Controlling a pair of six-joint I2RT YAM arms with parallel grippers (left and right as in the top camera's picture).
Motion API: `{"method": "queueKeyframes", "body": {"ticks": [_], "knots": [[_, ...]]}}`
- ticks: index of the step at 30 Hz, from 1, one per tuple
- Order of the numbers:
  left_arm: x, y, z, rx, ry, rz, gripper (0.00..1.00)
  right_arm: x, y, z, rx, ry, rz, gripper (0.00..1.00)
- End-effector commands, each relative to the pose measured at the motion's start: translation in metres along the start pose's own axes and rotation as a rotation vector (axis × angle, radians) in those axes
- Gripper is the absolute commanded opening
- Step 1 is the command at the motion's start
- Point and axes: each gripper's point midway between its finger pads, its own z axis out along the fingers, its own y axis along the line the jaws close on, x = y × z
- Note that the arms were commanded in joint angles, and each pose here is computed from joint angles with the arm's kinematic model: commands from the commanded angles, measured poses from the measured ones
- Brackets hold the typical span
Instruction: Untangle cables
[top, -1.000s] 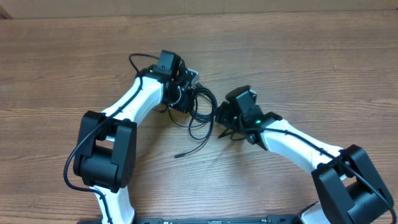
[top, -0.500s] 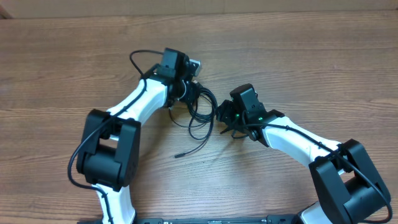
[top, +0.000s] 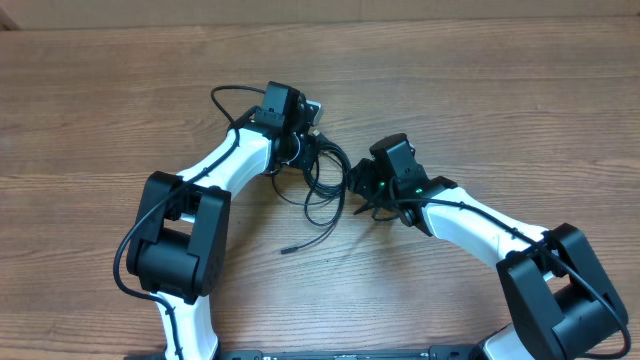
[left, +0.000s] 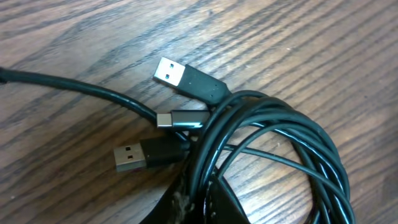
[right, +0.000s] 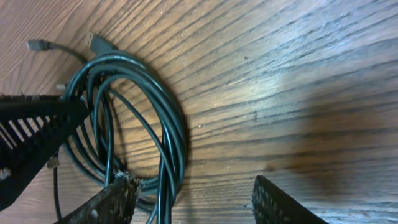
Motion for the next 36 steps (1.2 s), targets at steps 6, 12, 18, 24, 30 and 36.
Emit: {"method": "queueKeyframes", "body": {"ticks": [6, 12, 18, 24, 30, 36], "knots": [[-0.006, -0.017, -0.018, 0.074, -0.018, 0.084, 0.07, -0.002, -0.006, 0.002, 0.027, -0.026, -0.010, 0.59], [-0.017, -0.046, -0.046, 0.198, -0.072, 0.150, 0.07, -0.003, -0.007, 0.002, 0.035, -0.030, -0.010, 0.66], [-0.016, -0.074, -0.058, 0.365, -0.094, 0.218, 0.08, -0.003, -0.008, 0.002, 0.038, -0.034, -0.010, 0.83], [-0.018, -0.082, -0.068, 0.471, -0.115, 0.206, 0.07, -0.006, -0.011, 0.005, 0.051, -0.050, -0.010, 0.94], [-0.023, -0.074, -0.085, 0.580, -0.158, 0.164, 0.06, -0.003, -0.013, 0.012, 0.054, -0.037, -0.009, 0.95], [-0.023, -0.074, -0.119, 0.790, -0.245, 0.205, 0.06, -0.003, -0.012, 0.013, 0.050, -0.037, -0.009, 0.95]]}}
